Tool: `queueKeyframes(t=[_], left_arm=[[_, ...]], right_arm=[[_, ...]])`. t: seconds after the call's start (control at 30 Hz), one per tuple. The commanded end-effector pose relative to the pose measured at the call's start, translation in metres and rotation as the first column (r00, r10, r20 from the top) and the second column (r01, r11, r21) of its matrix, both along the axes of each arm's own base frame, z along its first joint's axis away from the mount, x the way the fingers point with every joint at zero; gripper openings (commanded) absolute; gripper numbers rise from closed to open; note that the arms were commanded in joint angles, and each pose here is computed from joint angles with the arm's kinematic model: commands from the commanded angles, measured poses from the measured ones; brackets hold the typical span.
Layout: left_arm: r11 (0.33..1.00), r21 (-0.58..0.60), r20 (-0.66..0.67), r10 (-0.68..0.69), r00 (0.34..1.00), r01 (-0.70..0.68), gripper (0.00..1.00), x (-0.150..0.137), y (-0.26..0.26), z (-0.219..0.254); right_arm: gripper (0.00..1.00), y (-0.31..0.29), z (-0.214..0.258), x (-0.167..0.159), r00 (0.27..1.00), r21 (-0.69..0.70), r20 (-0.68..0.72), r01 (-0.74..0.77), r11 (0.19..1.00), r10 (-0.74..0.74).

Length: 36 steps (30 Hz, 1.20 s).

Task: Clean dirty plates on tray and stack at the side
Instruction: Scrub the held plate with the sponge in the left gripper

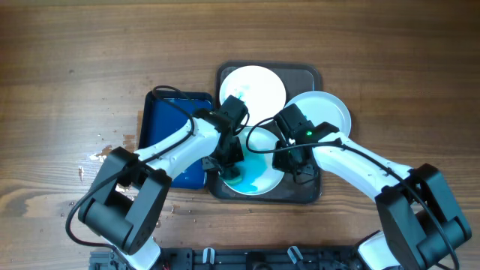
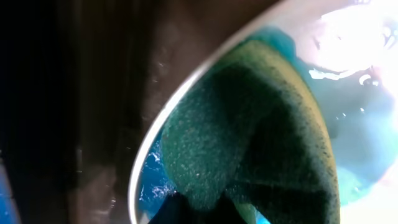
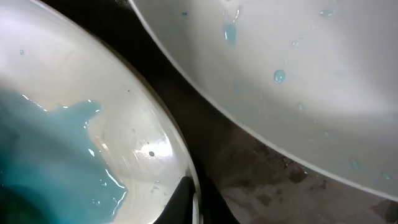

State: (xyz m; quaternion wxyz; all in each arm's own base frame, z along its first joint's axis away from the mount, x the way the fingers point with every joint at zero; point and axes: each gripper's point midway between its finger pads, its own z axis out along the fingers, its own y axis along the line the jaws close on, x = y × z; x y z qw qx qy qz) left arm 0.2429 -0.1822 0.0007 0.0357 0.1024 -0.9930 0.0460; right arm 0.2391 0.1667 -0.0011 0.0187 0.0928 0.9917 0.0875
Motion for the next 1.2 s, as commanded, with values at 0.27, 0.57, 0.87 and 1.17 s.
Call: queueKeyframes(t=[0.27, 0.57, 0.87, 1.17], left_arm=[[0.880, -0.461, -0.012, -0.132, 0.991, 0.112, 0.04, -0.005, -0.102, -0.008], [0.995, -0.019, -0.137, 0.093, 0.986, -0.097, 0.04, -0.008, 0.010, -0.028], [0.992, -0.114, 0.000, 0.045, 0.999, -0.044, 0.04, 0.024, -0.011, -0.029], [0.836, -0.539, -0.051, -0.154, 0.987, 0.102, 0.04, -0.010, -0.118, 0.003]], right_arm=[[0.04, -0.035, -0.024, -0.013, 0.998, -0.164, -0.042, 0.040, 0.986, -0.048], [0.04, -0.035, -0.024, -0.013, 0.998, -0.164, -0.043, 0.040, 0.986, -0.047], [0.04, -0.035, -0.024, -0.013, 0.998, -0.164, -0.043, 0.040, 0.986, -0.048], [0.04, -0.035, -0.024, -0.013, 0.998, -0.164, -0.043, 0.040, 0.986, -0.047]])
